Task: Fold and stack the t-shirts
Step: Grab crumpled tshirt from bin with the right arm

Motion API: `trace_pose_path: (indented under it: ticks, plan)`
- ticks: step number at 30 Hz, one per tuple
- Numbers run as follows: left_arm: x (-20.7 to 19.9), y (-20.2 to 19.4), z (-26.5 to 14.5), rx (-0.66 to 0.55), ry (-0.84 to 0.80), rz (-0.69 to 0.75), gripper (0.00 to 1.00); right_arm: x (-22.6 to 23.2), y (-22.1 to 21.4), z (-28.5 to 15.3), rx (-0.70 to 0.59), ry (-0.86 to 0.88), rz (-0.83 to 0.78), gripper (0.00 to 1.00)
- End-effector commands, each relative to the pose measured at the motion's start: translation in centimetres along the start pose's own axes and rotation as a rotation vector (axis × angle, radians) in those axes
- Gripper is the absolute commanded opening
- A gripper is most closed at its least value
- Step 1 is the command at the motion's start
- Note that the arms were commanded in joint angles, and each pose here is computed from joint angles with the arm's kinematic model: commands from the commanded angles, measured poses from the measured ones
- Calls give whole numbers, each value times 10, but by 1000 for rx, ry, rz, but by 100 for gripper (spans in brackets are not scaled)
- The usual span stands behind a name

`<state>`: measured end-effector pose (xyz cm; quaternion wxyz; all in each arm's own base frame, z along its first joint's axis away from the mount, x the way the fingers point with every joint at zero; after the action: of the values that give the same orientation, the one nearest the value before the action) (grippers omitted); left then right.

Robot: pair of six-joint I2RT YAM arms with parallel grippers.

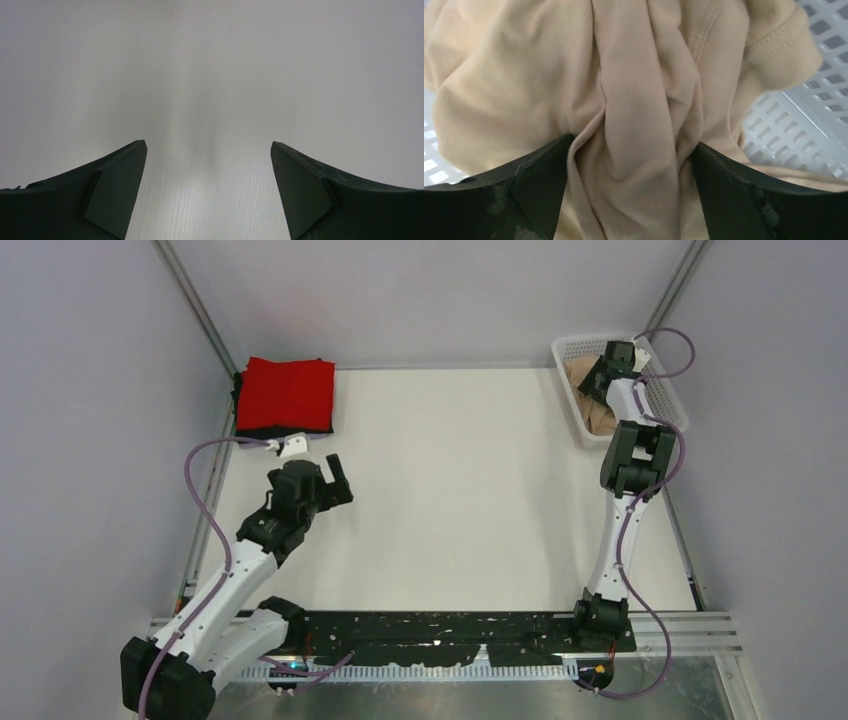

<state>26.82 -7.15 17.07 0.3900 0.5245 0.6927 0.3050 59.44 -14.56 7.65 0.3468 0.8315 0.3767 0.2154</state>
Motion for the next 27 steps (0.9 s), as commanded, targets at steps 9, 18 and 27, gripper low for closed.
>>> trace_pose_path:
  ticks: [9,18,27]
  plan:
    - [-9,22,-7,-50,-29,-27,99,44,106,-69,-206,252,27,5]
    - [-12,29,-27,-123,-107,-86,99,69,192,-292,-509,608,-44,5]
    - [-10,31,-46,-145,-142,-130,99,122,119,-470,-498,1140,-287,5]
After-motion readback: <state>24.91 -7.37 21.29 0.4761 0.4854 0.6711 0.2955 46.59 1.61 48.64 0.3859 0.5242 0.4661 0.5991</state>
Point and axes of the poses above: each gripper's point midway between its finger pads, its own z axis out along the fingers, its own x axis along the line the jaws close on, y = z × x, the point moved 2 cm from there along -z, back along the fingers
